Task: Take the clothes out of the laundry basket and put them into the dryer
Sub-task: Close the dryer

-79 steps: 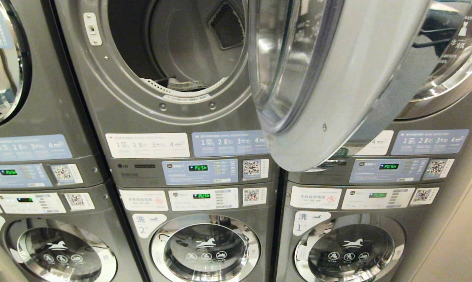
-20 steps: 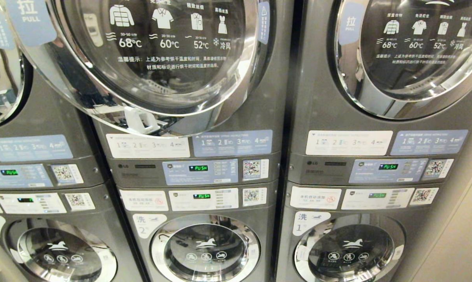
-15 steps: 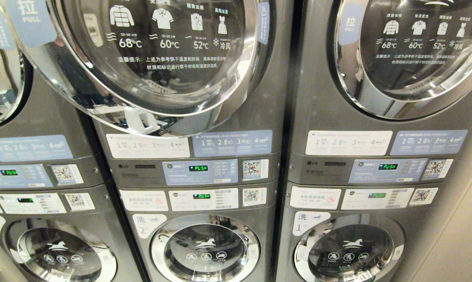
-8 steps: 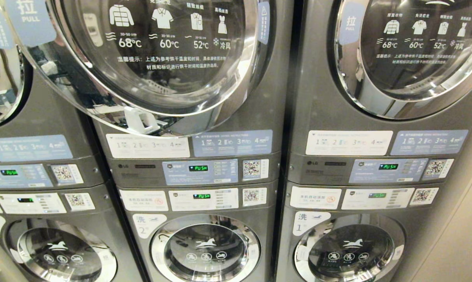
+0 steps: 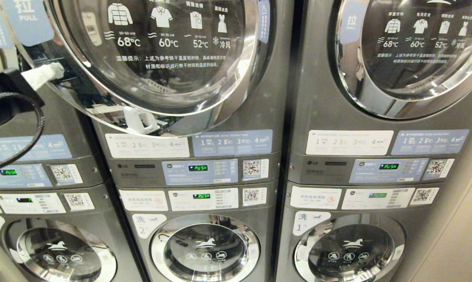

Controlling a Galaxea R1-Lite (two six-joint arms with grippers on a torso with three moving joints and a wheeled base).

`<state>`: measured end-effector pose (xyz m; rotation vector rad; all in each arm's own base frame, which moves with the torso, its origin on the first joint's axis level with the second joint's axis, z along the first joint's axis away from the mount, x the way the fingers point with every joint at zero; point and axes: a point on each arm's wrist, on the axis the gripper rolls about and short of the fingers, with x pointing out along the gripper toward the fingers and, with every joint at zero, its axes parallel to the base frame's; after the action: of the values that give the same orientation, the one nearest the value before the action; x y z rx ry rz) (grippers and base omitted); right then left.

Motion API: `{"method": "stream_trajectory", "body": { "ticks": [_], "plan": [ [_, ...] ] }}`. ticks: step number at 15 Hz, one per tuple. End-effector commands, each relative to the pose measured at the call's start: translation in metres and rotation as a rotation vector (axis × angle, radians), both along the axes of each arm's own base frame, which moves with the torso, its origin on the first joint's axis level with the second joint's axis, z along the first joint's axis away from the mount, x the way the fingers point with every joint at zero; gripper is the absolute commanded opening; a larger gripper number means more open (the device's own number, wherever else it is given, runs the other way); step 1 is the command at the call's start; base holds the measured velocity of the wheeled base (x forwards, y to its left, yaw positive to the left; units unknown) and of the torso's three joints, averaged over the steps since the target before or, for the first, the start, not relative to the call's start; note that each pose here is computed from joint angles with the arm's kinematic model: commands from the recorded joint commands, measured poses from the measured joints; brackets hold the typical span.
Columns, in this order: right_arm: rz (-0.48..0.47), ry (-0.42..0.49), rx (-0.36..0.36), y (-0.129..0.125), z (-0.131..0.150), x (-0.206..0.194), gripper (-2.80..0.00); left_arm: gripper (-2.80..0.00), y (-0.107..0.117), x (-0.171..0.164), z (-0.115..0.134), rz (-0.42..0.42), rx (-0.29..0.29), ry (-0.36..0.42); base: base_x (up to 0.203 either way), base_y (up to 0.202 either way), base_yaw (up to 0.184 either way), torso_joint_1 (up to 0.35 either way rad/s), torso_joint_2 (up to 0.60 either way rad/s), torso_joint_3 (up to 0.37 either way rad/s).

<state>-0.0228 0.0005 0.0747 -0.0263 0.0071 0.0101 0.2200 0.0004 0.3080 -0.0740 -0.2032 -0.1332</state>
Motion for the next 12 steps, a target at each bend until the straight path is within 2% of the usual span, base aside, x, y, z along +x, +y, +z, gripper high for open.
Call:
{"method": "stream_trajectory", "body": {
  "ticks": [1,9,12],
  "plan": [
    [0.001,0.000,-0.001,0.000,0.000,0.000,-2.80,-2.80,0.003,0.031,-0.016,0.008,-0.002,0.051,0.000,0.000,0.000,0.000,0.00,0.000],
    [-0.001,0.000,-0.004,0.000,0.000,0.000,-2.80,-2.80,0.013,0.095,-0.038,0.037,0.008,0.084,0.000,0.000,0.000,0.000,0.00,0.000],
    [-0.018,-0.004,-0.006,0.000,0.000,0.000,-2.80,-2.80,0.017,0.132,-0.051,0.037,0.011,0.043,0.000,0.000,0.000,0.000,0.00,0.000]
  ]
}}
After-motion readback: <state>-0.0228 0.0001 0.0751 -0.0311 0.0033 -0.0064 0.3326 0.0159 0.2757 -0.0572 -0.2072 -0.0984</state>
